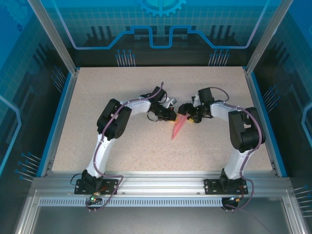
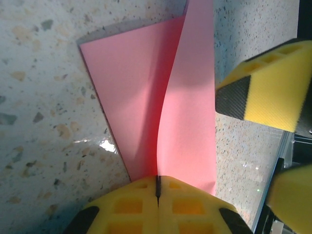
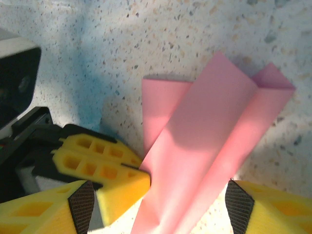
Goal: Fold a paper plane with a square sheet of paper (fold left side to right side)
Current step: Fold the wing for the fifth time at the center of the table.
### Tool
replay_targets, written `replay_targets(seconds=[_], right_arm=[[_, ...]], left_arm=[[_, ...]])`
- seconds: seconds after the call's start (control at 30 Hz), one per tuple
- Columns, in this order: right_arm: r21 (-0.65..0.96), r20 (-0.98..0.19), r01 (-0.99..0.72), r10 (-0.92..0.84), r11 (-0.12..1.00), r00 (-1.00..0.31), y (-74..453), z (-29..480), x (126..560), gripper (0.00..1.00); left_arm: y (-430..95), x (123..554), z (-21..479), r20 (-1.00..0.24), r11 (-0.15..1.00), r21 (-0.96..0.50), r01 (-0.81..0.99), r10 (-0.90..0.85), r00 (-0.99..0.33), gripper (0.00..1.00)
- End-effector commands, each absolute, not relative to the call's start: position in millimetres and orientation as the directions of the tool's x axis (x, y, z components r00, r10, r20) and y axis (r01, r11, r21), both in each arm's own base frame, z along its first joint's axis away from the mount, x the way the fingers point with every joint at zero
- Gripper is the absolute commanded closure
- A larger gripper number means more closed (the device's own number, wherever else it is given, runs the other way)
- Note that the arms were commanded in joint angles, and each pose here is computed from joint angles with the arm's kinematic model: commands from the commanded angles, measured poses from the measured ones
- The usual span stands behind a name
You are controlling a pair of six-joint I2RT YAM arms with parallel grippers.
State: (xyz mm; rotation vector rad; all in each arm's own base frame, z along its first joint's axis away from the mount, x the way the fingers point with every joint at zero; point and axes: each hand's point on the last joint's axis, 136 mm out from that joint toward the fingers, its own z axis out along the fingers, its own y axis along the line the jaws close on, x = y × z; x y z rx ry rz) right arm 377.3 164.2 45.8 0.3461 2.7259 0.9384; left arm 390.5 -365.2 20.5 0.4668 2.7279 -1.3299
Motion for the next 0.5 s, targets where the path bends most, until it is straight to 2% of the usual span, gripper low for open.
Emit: replay_targets(seconds=[0.0,0.3,0.4,0.47], right_arm=[[0.63,-0.172,0.134,0.306,0.765,-0.936,154,64,369,0.29],[0.686,-0.165,0.108,0.298,0.72,-0.94,165,68,378,0.84],[0.687,-0.154,0.106,0.286,0.718,-0.946,172,63,381,0.95],[0.679,-0.15,0.11,0.283,0.726,-0.947,173,58,382,0.98]], left_arm=[[-362,378,-5,-0.146,0.627,-0.724,0.289,0.271,-0.952,0.95],[-363,379,-3,-0.152,0.625,-0.723,0.293,0.27,-0.951,0.95],[-363,379,-4,-0.152,0.627,-0.721,0.295,0.272,-0.95,0.95],[-363,379,-4,-0.151,0.628,-0.72,0.294,0.272,-0.951,0.95]])
